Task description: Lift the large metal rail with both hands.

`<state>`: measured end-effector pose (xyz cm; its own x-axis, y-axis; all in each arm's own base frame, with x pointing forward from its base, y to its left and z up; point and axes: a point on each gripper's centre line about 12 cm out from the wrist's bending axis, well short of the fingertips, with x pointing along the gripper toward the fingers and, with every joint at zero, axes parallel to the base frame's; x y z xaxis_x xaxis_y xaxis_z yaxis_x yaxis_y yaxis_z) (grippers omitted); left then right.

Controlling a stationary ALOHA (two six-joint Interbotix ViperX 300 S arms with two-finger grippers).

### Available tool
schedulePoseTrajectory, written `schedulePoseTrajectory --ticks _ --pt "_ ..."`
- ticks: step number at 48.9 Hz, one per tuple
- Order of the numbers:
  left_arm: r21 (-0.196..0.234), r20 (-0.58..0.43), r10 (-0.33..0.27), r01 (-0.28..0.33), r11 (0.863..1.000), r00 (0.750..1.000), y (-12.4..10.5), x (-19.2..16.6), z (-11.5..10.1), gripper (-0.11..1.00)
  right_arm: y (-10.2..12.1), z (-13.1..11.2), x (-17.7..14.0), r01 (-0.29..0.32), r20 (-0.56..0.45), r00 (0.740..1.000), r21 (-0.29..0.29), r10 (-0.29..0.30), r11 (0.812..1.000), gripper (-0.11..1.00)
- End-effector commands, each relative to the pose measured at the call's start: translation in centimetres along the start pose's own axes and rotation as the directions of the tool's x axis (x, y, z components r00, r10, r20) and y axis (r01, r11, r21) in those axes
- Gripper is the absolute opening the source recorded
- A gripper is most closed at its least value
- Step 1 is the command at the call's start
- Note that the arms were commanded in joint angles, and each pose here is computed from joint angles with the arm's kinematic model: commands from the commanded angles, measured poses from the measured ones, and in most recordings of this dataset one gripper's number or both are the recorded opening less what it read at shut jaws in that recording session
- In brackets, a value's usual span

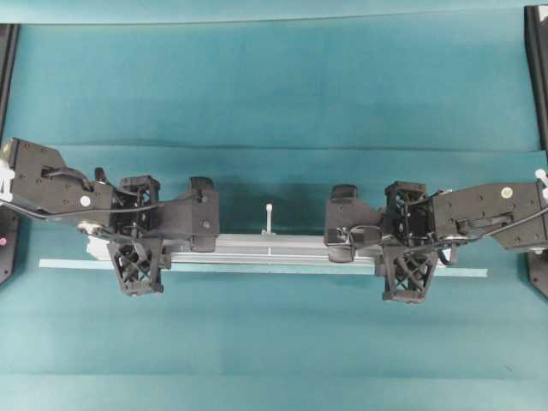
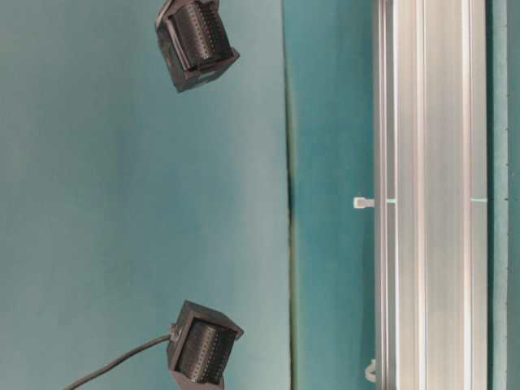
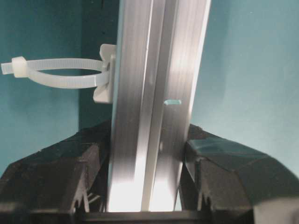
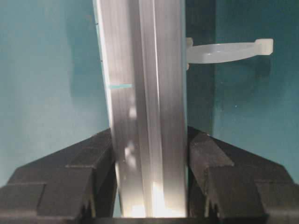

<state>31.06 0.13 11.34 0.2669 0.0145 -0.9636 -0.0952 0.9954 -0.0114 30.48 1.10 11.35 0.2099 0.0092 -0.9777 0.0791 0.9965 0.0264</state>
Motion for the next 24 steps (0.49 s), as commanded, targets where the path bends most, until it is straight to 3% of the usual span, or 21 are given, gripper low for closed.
schedulePoseTrajectory --ticks 1,24 --pt "-0.011 0.033 -0.005 0.006 1.000 0.999 -0.18 -0.45 0.84 0.36 0.30 0.39 -0.23 -0.005 0.021 1.000 -0.014 0.005 1.000 0.39" --pt "-0.012 0.047 -0.007 0.007 1.000 0.999 -0.15 -0.26 0.94 0.36 0.40 0.20 -0.13 -0.007 0.011 1.000 -0.012 0.007 1.000 0.39"
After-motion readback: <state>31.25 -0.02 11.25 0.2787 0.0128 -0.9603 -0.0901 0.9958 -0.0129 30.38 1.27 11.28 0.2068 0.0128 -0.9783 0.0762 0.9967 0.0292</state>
